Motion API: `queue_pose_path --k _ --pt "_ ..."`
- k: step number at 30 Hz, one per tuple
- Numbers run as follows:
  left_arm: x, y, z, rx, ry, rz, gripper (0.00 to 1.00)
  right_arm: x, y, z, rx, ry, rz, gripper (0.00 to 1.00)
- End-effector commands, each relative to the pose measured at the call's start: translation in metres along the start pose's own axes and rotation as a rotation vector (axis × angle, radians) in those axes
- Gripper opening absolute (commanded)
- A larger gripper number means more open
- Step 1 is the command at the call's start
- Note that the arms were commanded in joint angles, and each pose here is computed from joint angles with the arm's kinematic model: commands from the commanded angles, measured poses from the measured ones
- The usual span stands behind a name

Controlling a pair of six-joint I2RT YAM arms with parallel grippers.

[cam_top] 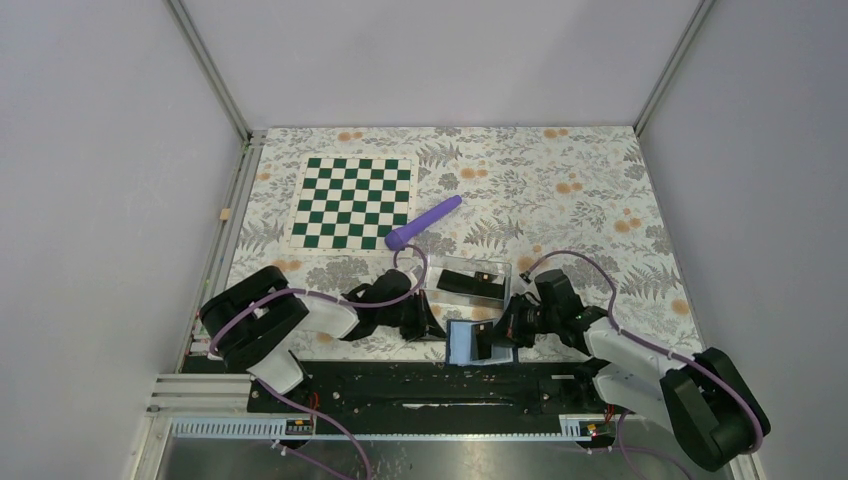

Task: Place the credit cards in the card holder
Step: Insert the credit card into the card holder.

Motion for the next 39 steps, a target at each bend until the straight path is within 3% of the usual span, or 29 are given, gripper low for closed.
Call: queue_pose_path --k 1,11,21,28,39 --pt "0.003 -0.007 0.019 -0.102 0.003 -0.003 0.00 0.015 0.010 -0.002 0.061 -0.012 0.063 0.00" --pt "0.000 -0.009 0.014 -0.085 -0.004 -0.003 0.00 0.016 0.001 -0.008 0.042 -0.037 0.104 0.00" --pt "-0.004 -0.004 0.005 -0.065 0.007 -0.027 0.00 0.001 -0.014 0.017 -0.122 0.039 0.024 0.00" --pt "-0.007 0.000 -0.001 -0.051 0.005 -0.055 0.00 0.000 -0.028 0.025 -0.124 0.054 0.053 0.00" --pt "-0.011 0.006 -0.013 -0.022 0.008 -0.072 0.00 0.002 -0.035 0.031 -0.085 0.095 0.043 0.16"
Point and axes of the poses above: each gripper's point midway between its finger pads, its own y axis back along the fingers, its own z axis along the line the jaws close on, x = y × z, the point moved 6 cm from there along y, back along the fingers, and after that the axes turned 5 degrees about -y, right-handed, at the moved point
